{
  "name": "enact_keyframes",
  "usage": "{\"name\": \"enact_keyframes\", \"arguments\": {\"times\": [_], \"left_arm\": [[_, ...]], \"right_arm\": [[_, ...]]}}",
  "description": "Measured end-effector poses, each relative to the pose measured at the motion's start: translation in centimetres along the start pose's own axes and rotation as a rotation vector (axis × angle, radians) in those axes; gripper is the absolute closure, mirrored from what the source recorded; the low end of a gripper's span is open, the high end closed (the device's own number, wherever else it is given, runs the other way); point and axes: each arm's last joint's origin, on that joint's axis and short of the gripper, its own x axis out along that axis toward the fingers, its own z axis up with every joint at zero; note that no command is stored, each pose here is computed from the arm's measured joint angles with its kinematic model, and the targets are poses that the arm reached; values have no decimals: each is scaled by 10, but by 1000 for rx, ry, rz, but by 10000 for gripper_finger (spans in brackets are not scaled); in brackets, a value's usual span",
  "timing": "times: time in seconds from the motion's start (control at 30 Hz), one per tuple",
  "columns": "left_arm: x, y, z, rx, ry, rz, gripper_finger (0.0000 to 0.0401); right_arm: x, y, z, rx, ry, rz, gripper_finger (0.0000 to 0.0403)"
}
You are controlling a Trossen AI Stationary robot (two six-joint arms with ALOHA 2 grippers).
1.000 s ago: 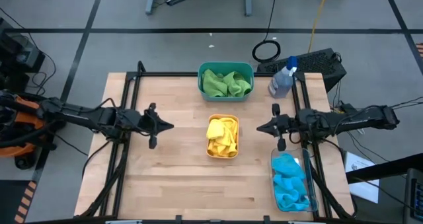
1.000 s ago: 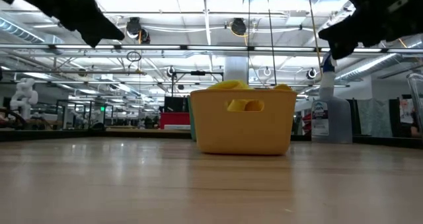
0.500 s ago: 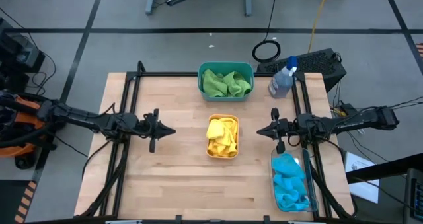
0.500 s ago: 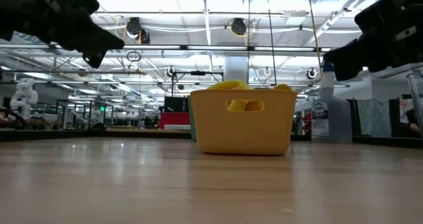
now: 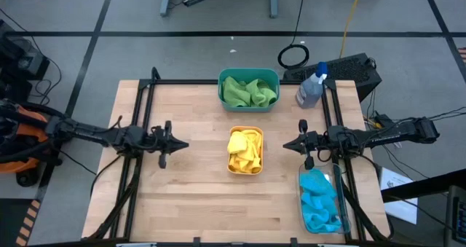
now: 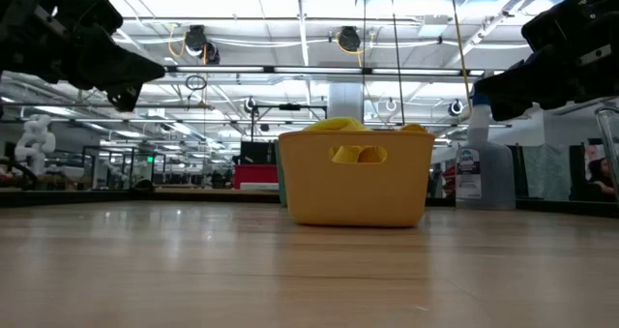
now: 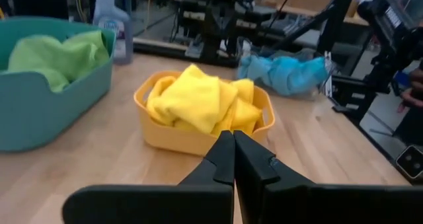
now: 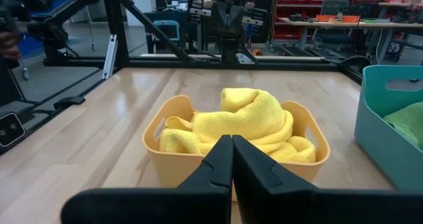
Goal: Sort microfiber towel by color & place in baskets
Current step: Return to Home Position
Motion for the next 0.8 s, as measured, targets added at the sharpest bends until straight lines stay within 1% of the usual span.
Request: {"name": "enact_keyframes", "arguments": {"times": [0.1,0.37,0.6,0.73,0.8], "left_arm": [[-4,1,-3,20,-28,-8,401],[-11,2,-6,23,-90,-21,401],[-15,2,-7,40,-91,-44,401],[-19,3,-11,43,-63,-40,401],[-21,3,-9,49,-85,-47,401]], "right_arm": [[0,0,0,-7,2,0,403],[0,0,0,-13,3,0,403],[0,0,0,-28,2,0,403],[0,0,0,-28,-3,1,403],[-1,0,1,-28,-8,1,403]]}}
